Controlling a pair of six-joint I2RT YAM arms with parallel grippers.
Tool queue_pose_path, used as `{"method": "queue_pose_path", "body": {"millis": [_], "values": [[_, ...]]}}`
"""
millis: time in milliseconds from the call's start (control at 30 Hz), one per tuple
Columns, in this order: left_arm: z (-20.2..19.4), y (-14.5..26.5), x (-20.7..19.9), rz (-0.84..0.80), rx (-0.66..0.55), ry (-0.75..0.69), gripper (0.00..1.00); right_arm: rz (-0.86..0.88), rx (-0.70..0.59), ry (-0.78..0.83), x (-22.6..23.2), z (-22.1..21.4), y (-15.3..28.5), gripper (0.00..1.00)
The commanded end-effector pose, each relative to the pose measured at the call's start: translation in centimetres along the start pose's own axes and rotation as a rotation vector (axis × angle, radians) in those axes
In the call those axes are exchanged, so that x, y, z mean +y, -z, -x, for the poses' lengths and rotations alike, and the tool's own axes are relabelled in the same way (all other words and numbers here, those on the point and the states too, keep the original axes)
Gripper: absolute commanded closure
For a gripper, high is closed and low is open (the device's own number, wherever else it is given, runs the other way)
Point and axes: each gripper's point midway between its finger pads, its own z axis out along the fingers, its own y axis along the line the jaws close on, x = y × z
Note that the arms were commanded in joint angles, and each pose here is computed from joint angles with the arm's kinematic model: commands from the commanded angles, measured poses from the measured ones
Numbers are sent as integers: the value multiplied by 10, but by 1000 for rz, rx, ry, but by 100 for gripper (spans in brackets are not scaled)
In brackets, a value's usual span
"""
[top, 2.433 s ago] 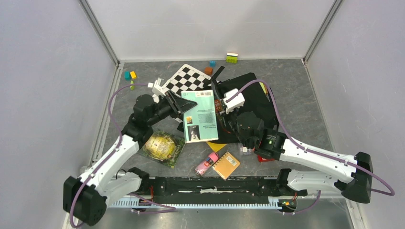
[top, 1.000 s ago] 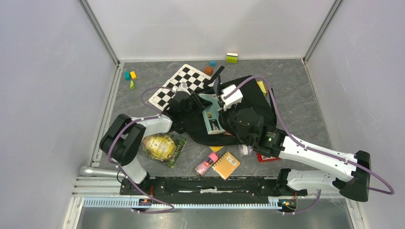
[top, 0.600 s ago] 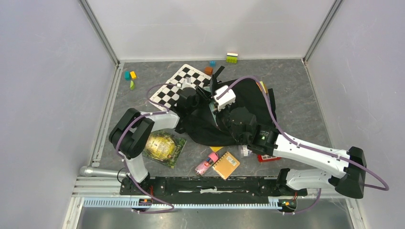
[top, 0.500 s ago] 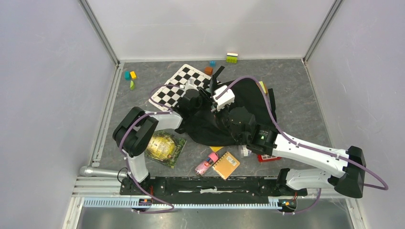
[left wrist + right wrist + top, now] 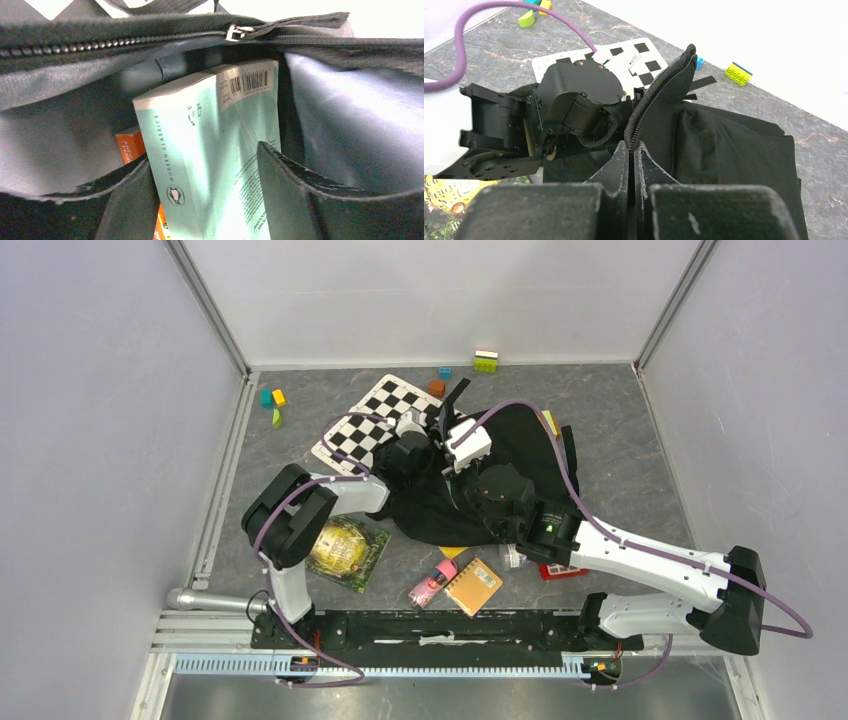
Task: Pack the student bag
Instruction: Place the book in the student bag.
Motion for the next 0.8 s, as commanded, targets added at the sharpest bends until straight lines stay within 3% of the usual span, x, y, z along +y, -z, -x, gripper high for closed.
{"method": "queue_pose_path", "body": {"millis": [0,133,300,600,767], "values": [[35,14,-19,10,-94,-153,22,3,-111,-79,-2,45,3,100],[43,26,-18,28,-116,-210,9,-5,-110,-79,-4,44,5,100],[58,48,-19,49,-156,-284,0,-13,-110,-75,-7,44,5,100],[82,117,-11,92,-236,-373,0,-18,-109,-66,-9,44,6,100],[82,170,26,222,-182,-393,0,-26,-98,-51,-11,40,8,100]]}}
